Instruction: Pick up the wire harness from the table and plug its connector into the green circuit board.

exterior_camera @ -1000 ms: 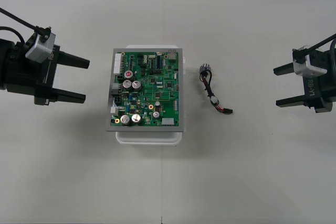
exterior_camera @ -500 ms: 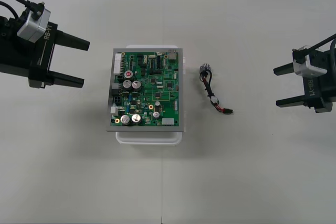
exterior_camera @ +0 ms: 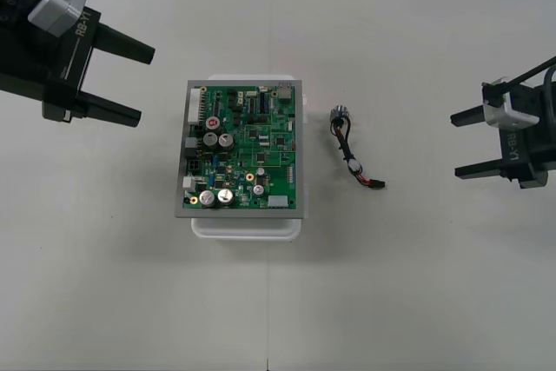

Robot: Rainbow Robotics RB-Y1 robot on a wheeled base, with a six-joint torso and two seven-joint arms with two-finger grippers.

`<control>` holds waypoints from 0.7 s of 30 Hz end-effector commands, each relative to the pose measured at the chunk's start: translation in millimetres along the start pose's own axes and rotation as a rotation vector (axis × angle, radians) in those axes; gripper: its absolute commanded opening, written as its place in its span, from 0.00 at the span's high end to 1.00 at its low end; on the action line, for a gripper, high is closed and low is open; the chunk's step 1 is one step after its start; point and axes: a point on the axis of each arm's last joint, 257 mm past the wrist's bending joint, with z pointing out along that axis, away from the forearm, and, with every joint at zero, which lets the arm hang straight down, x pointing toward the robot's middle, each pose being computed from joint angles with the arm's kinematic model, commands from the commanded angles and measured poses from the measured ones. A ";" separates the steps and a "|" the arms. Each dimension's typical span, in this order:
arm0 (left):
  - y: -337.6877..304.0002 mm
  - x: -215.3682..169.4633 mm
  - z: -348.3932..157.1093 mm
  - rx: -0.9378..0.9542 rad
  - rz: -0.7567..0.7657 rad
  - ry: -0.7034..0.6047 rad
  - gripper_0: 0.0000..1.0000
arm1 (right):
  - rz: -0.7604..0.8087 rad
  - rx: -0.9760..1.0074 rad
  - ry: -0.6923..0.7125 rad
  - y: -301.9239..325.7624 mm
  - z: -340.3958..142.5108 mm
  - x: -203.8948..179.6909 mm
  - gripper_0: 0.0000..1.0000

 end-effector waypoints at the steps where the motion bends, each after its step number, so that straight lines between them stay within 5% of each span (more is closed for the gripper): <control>1: 6.4 -22.7 -13.4 0.006 -0.001 0.036 0.17 | -0.002 -0.011 -0.045 8.1 7.7 -17.8 0.33; 21: 10.6 -69.6 19.3 0.075 0.034 0.026 0.17 | 0.006 -0.056 -0.013 18.4 14.8 -18.3 0.32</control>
